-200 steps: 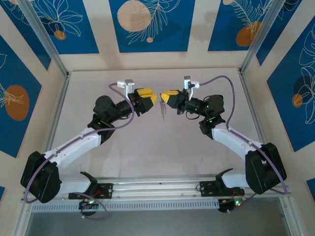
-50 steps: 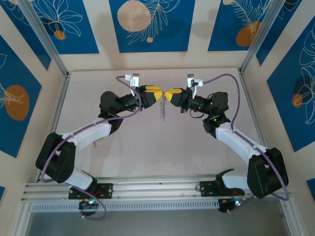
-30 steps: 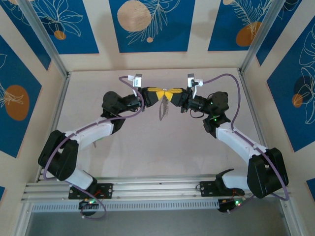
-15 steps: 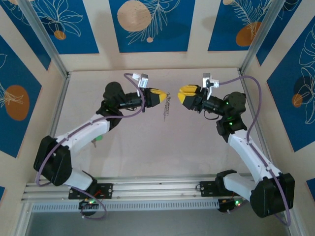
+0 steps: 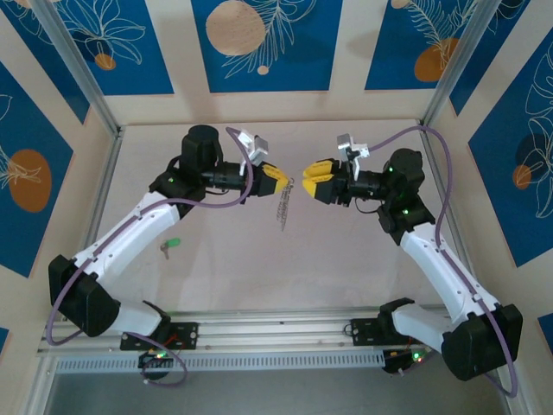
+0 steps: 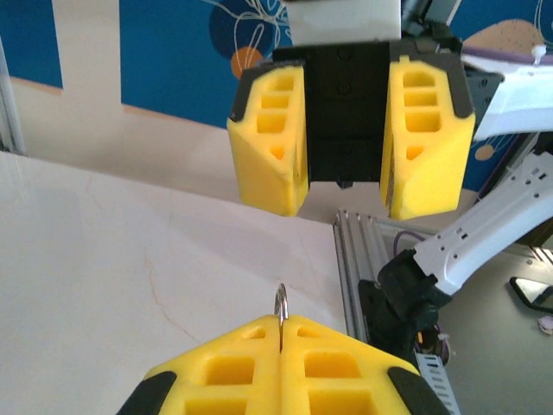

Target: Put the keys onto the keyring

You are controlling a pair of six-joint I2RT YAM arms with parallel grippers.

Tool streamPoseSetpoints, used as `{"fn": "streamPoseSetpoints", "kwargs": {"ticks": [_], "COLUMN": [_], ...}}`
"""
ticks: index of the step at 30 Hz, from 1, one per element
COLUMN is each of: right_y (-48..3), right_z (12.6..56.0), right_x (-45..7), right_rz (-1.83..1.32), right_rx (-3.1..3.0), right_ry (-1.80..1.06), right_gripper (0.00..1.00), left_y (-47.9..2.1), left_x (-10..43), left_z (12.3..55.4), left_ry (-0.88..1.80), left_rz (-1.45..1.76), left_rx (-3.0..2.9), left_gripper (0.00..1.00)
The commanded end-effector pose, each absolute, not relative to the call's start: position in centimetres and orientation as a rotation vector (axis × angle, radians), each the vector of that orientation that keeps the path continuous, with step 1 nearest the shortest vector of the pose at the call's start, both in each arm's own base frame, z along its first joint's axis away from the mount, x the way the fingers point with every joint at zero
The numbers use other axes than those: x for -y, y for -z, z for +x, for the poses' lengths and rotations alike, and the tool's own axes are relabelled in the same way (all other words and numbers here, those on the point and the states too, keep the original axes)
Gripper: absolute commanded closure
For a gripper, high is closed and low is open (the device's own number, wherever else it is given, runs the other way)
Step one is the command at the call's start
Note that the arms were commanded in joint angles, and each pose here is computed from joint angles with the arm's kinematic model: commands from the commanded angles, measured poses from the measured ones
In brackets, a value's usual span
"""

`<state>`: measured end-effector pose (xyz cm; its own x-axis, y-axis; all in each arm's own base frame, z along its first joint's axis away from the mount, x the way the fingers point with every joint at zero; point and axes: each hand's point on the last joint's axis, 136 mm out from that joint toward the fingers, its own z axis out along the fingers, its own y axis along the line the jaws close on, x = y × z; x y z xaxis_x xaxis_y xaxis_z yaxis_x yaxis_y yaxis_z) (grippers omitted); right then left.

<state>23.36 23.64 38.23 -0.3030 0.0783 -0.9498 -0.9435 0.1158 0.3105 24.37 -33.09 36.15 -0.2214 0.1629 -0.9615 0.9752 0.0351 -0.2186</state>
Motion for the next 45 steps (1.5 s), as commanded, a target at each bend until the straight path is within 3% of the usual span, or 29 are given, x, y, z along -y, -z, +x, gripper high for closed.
{"fn": "streamPoseSetpoints", "kwargs": {"ticks": [1, 24, 27, 30, 33, 34, 36, 38, 45], "right_y": [-38.4, -35.7, -35.5, -35.4, -35.5, -35.5, -35.4, -35.5, -36.0], "right_z": [22.9, 24.0, 24.0, 24.1, 24.2, 24.4, 25.2, 26.1, 27.3], "right_x": [-24.5, -26.1, -26.3, -26.3, -26.3, -26.2, -26.1, -25.7, -25.0], "right_rz": [-0.972, -0.991, -0.992, -0.989, -0.983, -0.968, -0.904, -0.828, -0.645], "right_rx": [-1.431, -1.481, -1.484, -1.484, -1.479, -1.478, -1.477, -1.459, -1.381], "right_ry": [-1.379, -1.447, -1.454, -1.453, -1.449, -1.439, -1.406, -1.381, -1.355], "right_gripper": [0.62, 0.72, 0.80, 0.97, 1.00, 1.00, 1.00, 1.00, 1.00], "left_y": [-37.4, -38.2, -38.4, -38.5, -38.7, -38.9, -39.5, -40.3, -41.0], "left_x": [33.0, 33.3, 33.3, 33.3, 33.4, 33.4, 32.9, 31.6, 28.7], "left_z": [22.9, 22.9, 22.9, 22.8, 22.9, 23.1, 24.4, 25.9, 27.3], "left_ry": [1.271, 1.280, 1.284, 1.288, 1.291, 1.277, 1.178, 1.048, 0.937], "left_rz": [1.273, 1.270, 1.267, 1.269, 1.261, 1.246, 1.162, 1.036, 0.832], "left_rx": [-1.447, -1.414, -1.410, -1.405, -1.400, -1.399, -1.401, -1.394, -1.434], "left_gripper": [1.00, 1.00, 1.00, 1.00, 1.00, 0.97, 0.69, 0.54, 0.43]}}
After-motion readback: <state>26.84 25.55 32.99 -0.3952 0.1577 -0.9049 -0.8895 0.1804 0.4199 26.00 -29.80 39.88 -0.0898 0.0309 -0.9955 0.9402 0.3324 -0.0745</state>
